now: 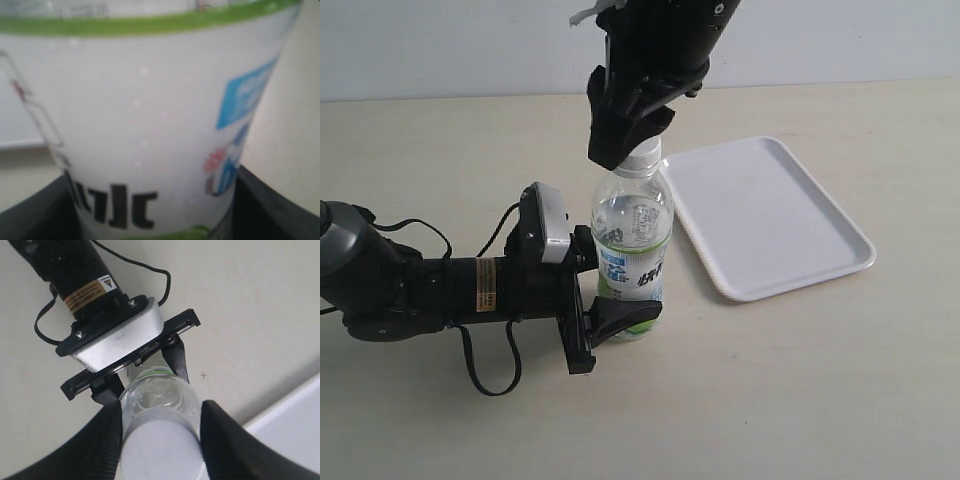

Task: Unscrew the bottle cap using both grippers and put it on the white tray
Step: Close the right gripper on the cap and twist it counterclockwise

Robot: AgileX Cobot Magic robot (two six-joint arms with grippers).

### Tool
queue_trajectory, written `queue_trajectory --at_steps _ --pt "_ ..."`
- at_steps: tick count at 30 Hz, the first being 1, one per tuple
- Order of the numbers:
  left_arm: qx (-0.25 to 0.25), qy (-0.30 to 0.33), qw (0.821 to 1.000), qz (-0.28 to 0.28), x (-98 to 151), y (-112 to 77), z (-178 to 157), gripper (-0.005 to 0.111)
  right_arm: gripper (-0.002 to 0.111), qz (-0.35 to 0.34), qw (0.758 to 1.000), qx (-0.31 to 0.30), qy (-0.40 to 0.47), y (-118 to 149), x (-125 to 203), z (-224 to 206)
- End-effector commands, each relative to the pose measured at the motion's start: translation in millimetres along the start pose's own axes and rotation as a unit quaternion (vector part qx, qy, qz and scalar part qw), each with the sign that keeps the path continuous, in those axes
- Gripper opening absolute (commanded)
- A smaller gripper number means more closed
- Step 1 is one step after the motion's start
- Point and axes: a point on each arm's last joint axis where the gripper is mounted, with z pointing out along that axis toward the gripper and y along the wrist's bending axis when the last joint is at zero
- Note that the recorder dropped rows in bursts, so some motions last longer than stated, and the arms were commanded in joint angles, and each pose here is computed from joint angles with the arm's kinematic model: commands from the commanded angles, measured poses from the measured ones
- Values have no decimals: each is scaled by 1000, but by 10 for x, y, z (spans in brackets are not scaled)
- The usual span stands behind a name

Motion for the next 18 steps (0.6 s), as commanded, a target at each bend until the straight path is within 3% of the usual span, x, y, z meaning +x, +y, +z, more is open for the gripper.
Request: queue_trajectory --at_steps 1,4,9,14,18 --pt "5 -14 1000 7 -58 -3 17 1 0 -68 998 12 0 -9 -11 -29" --pt "5 -14 1000 7 -58 -3 17 1 0 -72 997 9 -2 -4 -14 -29" --pt "6 -14 1000 8 -58 -6 17 1 8 -215 977 10 -1 -4 -14 -29" --pt "6 -14 1000 8 -58 -6 17 1 8 -250 968 14 5 -15 -6 -29" --pt "6 -14 1000 8 -58 -6 17 1 12 -233 972 10 -1 -4 -15 -29"
